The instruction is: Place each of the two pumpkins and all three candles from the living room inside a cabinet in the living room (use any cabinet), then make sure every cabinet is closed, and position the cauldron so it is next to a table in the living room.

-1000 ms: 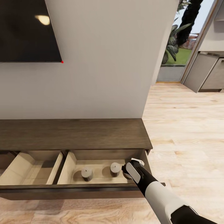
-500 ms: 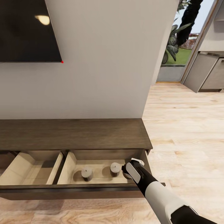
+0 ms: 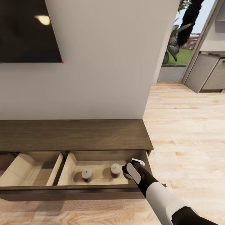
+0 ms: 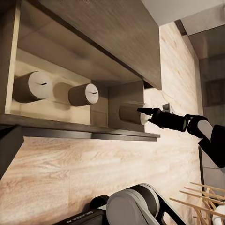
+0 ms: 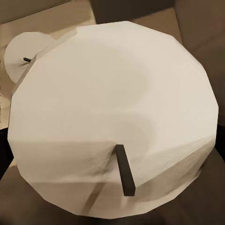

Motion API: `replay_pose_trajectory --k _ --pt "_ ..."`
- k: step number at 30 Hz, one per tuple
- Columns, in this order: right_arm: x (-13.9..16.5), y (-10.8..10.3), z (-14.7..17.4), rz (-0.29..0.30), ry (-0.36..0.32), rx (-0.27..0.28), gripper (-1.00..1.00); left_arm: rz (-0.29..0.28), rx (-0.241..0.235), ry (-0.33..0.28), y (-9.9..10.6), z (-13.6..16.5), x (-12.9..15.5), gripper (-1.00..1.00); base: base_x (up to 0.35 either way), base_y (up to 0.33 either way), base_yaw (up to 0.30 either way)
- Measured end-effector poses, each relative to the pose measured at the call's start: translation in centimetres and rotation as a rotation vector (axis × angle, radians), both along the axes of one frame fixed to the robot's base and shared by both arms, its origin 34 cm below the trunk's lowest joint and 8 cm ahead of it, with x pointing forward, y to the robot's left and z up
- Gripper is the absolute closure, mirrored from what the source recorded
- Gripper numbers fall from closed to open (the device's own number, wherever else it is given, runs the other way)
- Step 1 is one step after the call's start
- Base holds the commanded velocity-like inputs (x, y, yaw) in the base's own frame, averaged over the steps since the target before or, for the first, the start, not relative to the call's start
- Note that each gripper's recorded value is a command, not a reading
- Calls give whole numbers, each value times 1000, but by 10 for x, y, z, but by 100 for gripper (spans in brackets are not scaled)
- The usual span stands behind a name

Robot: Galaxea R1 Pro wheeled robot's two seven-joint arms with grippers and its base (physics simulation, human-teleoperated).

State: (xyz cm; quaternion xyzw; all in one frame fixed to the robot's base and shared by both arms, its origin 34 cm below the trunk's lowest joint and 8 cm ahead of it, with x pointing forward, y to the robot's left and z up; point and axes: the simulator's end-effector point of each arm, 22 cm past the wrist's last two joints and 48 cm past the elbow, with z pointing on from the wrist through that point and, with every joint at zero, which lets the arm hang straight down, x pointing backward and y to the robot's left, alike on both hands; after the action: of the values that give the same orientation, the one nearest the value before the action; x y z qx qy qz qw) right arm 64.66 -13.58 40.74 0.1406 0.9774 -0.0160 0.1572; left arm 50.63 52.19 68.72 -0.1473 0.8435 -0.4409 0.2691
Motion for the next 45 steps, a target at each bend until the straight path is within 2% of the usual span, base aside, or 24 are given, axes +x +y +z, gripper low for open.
replay_pose_trajectory --k 45 --pt "1 1 0 0 -2 2 100 2 -1 2 0 -1 0 -100 26 0 0"
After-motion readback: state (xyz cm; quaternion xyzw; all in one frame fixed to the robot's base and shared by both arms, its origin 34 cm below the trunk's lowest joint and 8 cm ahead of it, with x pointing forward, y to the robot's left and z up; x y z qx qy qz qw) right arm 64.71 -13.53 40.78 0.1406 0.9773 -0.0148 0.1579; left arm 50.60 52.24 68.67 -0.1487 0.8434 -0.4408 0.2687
